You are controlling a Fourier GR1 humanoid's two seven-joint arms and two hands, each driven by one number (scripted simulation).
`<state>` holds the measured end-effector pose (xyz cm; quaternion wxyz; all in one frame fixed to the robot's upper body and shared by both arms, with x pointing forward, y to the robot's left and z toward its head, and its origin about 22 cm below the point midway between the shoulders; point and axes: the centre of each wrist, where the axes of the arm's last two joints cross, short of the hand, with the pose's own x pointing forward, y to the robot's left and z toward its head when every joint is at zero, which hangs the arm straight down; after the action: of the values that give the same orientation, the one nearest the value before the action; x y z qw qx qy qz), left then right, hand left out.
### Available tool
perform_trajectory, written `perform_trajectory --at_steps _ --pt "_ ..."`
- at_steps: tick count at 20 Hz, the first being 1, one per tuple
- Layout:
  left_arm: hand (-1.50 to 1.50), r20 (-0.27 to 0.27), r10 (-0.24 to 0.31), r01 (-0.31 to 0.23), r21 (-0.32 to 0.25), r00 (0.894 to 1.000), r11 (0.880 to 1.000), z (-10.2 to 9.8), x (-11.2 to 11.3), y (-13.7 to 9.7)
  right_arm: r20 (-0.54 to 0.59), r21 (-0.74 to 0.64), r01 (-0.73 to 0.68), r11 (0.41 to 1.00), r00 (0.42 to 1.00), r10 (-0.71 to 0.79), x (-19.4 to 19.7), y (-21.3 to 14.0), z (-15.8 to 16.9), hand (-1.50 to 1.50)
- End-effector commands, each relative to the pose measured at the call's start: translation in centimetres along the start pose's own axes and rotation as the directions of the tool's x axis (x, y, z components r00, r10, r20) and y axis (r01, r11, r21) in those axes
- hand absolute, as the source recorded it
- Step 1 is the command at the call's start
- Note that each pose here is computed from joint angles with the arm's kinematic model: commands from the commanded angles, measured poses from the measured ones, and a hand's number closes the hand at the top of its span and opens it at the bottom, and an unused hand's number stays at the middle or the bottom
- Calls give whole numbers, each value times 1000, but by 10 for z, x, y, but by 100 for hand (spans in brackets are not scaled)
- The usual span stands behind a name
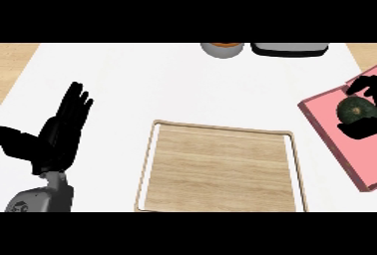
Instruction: Pick the squash from the tray and place it in the cardboard box
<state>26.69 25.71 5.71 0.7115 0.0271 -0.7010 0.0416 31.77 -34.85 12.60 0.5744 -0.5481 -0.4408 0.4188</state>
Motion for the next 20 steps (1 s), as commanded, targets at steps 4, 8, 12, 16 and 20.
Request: perform_trajectory --at_steps 4,8,12,16,20 --pt "0 11 3 -3 14 1000 1000 3 2 4 36 22 152 988 988 -153 -17 12 -35 -150" --pt "0 -8 5 -5 28 1000 1000 -9 -5 10 148 -239 310 920 948 -280 -18 12 -32 -150" --pt "0 -25 14 -14 15 1000 1000 5 -11 0 255 -346 519 781 854 -455 -28 4 -29 -150" --pt "0 -15 -5 5 20 1000 1000 9 -18 12 263 -271 702 659 712 -651 -35 -6 -33 -150" --pt "0 -14 0 0 24 1000 1000 8 0 2 278 -246 867 434 492 -825 -48 -16 -33 -150"
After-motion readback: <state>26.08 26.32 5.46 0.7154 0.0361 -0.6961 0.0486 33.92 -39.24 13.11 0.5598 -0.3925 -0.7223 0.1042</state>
